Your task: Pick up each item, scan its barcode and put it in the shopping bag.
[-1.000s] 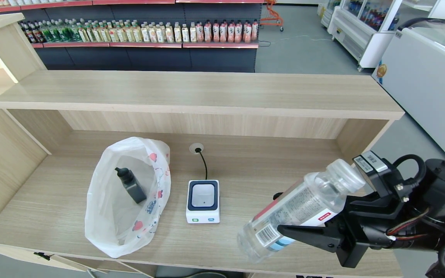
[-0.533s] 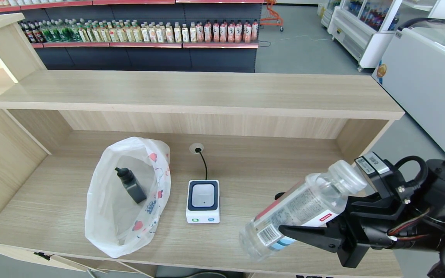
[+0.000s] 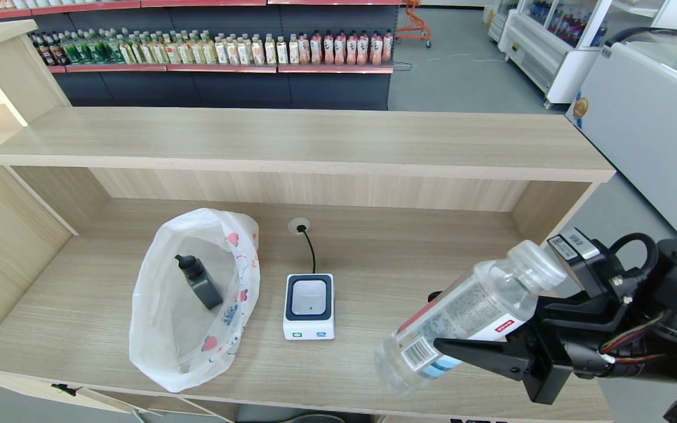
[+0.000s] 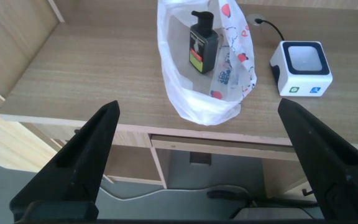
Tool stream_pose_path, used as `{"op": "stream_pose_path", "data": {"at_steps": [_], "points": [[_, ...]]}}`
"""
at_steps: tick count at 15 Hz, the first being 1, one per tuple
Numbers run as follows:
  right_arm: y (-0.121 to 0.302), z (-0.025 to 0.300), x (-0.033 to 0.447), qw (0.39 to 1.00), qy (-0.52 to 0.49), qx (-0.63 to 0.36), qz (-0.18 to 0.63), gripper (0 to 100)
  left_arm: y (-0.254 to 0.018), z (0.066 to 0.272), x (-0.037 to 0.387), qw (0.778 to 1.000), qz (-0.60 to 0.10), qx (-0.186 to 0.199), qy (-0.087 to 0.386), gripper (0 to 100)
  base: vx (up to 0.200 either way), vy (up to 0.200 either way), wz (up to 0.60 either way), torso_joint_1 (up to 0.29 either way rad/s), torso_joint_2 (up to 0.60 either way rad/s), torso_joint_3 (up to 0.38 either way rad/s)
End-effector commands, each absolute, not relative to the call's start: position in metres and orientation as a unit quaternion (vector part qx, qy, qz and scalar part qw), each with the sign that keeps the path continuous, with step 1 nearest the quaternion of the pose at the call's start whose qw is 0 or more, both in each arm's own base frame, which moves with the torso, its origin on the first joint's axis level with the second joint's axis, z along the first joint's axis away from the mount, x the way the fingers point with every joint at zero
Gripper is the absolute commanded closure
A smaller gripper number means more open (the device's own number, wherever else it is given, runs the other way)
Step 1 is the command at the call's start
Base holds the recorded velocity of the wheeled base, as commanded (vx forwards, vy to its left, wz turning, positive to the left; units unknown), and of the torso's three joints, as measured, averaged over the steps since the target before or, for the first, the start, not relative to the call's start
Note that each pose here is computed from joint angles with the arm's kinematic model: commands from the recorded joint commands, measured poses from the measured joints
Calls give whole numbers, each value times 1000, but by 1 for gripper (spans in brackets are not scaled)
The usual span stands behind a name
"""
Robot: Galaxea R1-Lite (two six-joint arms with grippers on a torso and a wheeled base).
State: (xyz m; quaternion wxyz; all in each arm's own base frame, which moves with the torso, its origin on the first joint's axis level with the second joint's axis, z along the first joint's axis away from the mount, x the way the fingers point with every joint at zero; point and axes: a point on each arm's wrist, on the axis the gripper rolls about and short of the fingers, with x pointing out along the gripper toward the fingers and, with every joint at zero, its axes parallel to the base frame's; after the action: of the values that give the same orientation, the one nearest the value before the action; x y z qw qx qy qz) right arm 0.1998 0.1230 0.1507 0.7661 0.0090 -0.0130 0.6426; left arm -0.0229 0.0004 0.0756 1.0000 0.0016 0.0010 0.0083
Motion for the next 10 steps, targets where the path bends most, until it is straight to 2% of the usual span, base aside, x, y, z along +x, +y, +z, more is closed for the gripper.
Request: {"op": "stream_pose_path", "data": {"at_steps": [1, 10], "points": [[122, 153, 199, 766, -17, 8, 643, 100, 0, 76, -23, 1000, 8, 2, 1, 0, 0, 0, 0, 0, 0, 0], [123, 153, 197, 757, -16, 8, 653, 100, 0, 76, -23, 1000, 8, 2, 1, 0, 0, 0, 0, 0, 0, 0]]}}
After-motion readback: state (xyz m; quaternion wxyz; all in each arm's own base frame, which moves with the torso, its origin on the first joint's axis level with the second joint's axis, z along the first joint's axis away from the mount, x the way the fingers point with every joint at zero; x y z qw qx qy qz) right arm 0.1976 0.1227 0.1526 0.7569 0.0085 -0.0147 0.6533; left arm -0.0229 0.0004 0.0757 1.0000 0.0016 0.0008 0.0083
